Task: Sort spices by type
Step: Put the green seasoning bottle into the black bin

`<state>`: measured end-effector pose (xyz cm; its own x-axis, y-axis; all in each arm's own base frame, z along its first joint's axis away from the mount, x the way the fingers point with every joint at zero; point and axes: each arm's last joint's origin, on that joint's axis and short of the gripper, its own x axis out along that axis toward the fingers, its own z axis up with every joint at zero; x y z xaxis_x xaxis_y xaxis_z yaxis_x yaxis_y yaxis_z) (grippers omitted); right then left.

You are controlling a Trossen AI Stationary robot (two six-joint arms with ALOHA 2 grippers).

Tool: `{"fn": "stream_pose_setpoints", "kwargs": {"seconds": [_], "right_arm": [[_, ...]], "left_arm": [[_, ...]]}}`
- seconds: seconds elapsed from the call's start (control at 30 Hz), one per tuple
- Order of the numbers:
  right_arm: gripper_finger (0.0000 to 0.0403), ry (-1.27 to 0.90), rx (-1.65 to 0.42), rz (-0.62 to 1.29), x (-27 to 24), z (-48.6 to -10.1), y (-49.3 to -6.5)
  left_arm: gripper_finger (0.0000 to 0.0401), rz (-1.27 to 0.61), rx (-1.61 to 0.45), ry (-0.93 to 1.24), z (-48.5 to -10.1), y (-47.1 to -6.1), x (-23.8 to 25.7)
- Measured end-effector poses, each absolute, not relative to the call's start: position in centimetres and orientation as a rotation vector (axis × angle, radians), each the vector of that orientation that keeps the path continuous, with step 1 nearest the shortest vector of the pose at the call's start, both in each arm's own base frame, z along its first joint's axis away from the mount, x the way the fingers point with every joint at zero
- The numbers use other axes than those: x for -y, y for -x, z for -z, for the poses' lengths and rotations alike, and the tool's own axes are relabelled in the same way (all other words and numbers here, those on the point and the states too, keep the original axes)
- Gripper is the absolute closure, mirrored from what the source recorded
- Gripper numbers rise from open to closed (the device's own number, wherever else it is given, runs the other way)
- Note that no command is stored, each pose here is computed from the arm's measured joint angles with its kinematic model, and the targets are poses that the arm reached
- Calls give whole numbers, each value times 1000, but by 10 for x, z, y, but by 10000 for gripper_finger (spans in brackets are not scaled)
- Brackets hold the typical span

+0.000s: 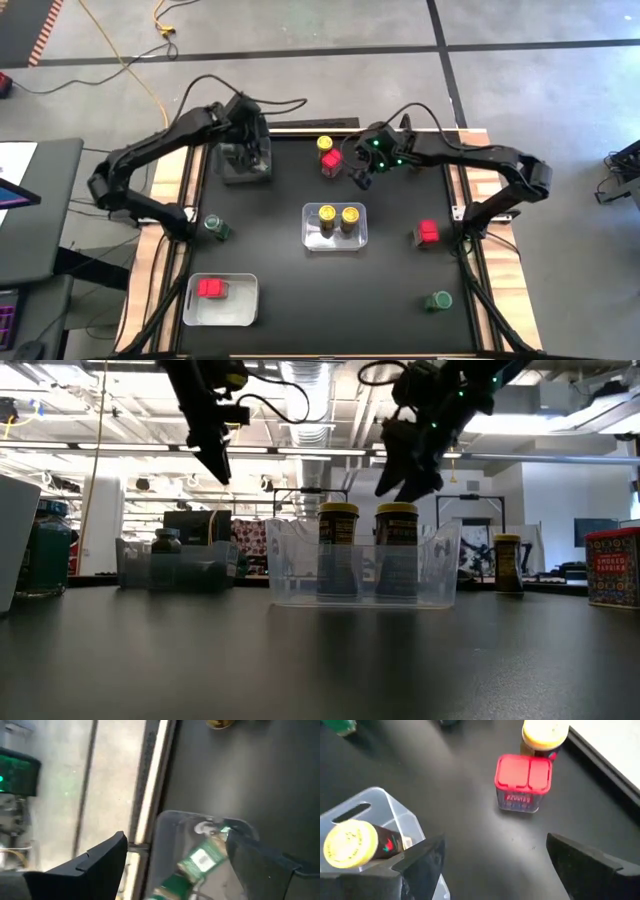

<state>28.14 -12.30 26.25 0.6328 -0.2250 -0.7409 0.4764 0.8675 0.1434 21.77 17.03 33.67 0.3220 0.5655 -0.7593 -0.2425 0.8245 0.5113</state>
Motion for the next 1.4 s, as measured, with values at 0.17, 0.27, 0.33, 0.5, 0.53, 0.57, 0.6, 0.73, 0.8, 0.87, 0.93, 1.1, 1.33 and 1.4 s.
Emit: {"fn": "stream_pose_setpoints", "kwargs": {"seconds": [0.17, 0.27, 0.33, 0.5, 0.53, 0.57, 0.6, 0.73, 0.8, 0.87, 0.93, 1.1, 1.33, 1.4], "right_arm": [[33, -342, -764, 420, 123, -262, -274], [33, -341, -764, 421, 123, -262, -272], [33, -340, -750, 424, 124, -264, -272], [33, -348, -739, 440, 129, -264, -271], [33, -347, -730, 444, 131, -265, -271], [33, -347, -727, 446, 131, -265, -271], [33, -348, -726, 450, 133, -265, -270], [33, -345, -723, 459, 137, -265, -268], [33, -347, -723, 467, 139, -265, -267], [33, -351, -722, 474, 141, -265, -266], [33, -362, -720, 483, 142, -265, -265], [33, -391, -717, 496, 143, -265, -265], [33, -471, -698, 530, 143, -265, -264], [33, -471, -698, 530, 143, -265, -264]], "left_arm": [[79, -561, -1142, -310, -330, -224, -176], [79, -549, -1117, -277, -329, -228, -175], [79, -555, -1100, -238, -329, -229, -176], [79, -613, -1074, -152, -329, -227, -178], [79, -634, -1062, -118, -329, -227, -178], [79, -657, -1050, -83, -329, -227, -178], [79, -673, -1038, -55, -329, -227, -178], [79, -681, -1035, -45, -329, -227, -178], [79, -668, -1043, -66, -329, -227, -178], [79, -674, -1039, -56, -329, -227, -178], [79, -691, -1027, -28, -329, -227, -177], [79, -705, -1018, -6, -329, -227, -178], [79, -710, -1024, -16, -329, -227, -178], [79, -725, -1016, 12, -329, -227, -178]]}}
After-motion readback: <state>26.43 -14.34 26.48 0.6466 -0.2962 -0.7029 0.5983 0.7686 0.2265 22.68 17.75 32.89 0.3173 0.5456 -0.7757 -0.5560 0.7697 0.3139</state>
